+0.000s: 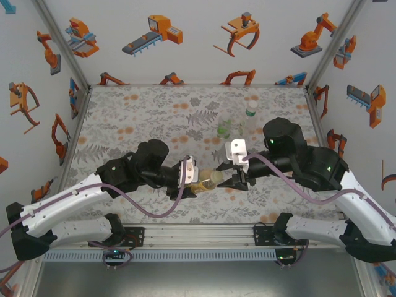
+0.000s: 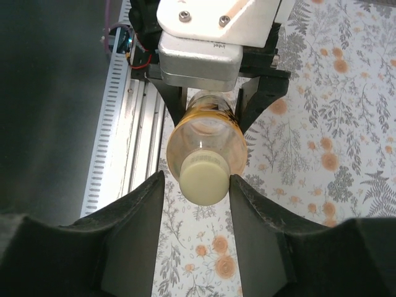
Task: Screw on the bottle caps
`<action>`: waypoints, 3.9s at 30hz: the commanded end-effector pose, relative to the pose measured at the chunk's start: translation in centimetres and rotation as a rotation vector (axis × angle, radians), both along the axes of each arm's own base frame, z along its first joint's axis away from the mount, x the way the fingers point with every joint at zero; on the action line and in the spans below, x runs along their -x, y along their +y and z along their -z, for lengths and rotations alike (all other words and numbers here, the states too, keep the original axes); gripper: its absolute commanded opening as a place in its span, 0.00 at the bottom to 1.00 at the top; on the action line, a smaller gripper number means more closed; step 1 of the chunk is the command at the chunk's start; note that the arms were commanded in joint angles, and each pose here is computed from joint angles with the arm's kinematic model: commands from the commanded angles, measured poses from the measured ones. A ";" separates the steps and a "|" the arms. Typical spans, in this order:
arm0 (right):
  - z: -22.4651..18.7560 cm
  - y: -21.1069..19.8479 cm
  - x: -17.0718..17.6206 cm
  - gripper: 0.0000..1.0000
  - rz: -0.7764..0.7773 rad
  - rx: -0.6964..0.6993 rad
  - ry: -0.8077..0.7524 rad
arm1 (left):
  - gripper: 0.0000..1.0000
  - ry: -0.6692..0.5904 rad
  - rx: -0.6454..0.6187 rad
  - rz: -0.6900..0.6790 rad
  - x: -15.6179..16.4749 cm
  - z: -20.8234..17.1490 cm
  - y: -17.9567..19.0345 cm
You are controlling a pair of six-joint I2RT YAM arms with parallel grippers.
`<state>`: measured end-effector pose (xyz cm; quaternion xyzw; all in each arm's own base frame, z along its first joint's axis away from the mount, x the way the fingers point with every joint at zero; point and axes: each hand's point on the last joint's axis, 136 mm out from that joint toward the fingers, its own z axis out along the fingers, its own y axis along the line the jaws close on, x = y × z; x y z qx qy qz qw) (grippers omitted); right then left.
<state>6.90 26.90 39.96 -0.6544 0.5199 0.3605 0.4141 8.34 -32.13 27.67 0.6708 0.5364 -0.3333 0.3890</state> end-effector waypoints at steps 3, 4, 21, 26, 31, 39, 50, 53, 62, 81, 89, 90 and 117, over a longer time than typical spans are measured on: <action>-1.1 0.0 0.4 0.40 -0.020 -0.057 -0.028 | 0.00 0.005 0.032 0.030 0.7 -1.3 0.0; -1.0 0.0 0.4 0.40 -0.018 -0.056 -0.027 | 0.00 0.005 0.033 0.031 0.7 -1.3 0.0; -0.3 0.2 -0.1 0.33 0.010 -0.043 -0.012 | 0.00 0.006 0.034 0.031 0.7 -1.4 -0.1; -0.6 0.2 -1.1 0.06 0.086 -0.068 0.020 | 0.00 0.003 0.025 0.020 0.4 -1.1 -0.1; -0.6 0.0 -5.1 0.00 0.406 -0.144 0.237 | 0.00 -0.032 0.002 -0.069 -1.4 -0.5 -0.2; 3.3 -3.1 -10.5 0.00 1.073 -0.246 0.919 | 0.00 -0.074 -0.033 -0.163 -3.5 0.7 -0.6; 5.0 -3.7 -11.5 0.06 1.269 -0.364 1.235 | 0.00 -0.077 -0.029 -0.159 -3.9 1.0 -1.5; 3.4 -4.2 -11.4 0.22 1.211 -0.351 1.092 | 0.00 -0.073 -0.030 -0.152 -3.8 1.0 -1.4; -2.1 -4.2 -8.8 0.56 0.839 -0.319 0.545 | 0.00 -0.049 -0.015 -0.095 -2.5 0.6 -1.3; -1.4 -0.9 1.1 0.53 -0.032 -0.061 -0.045 | 0.00 0.026 0.030 0.048 1.0 -1.2 -0.2; -0.8 -0.5 0.7 0.45 -0.022 -0.068 -0.050 | 0.00 0.030 0.033 0.050 1.0 -1.3 -0.3; -0.7 -0.4 0.7 0.45 -0.023 -0.067 -0.049 | 0.00 0.031 0.032 0.052 1.0 -1.3 -0.3; 0.3 0.0 0.1 0.23 0.003 -0.053 -0.026 | 0.00 0.034 0.032 0.050 1.1 -1.2 -0.2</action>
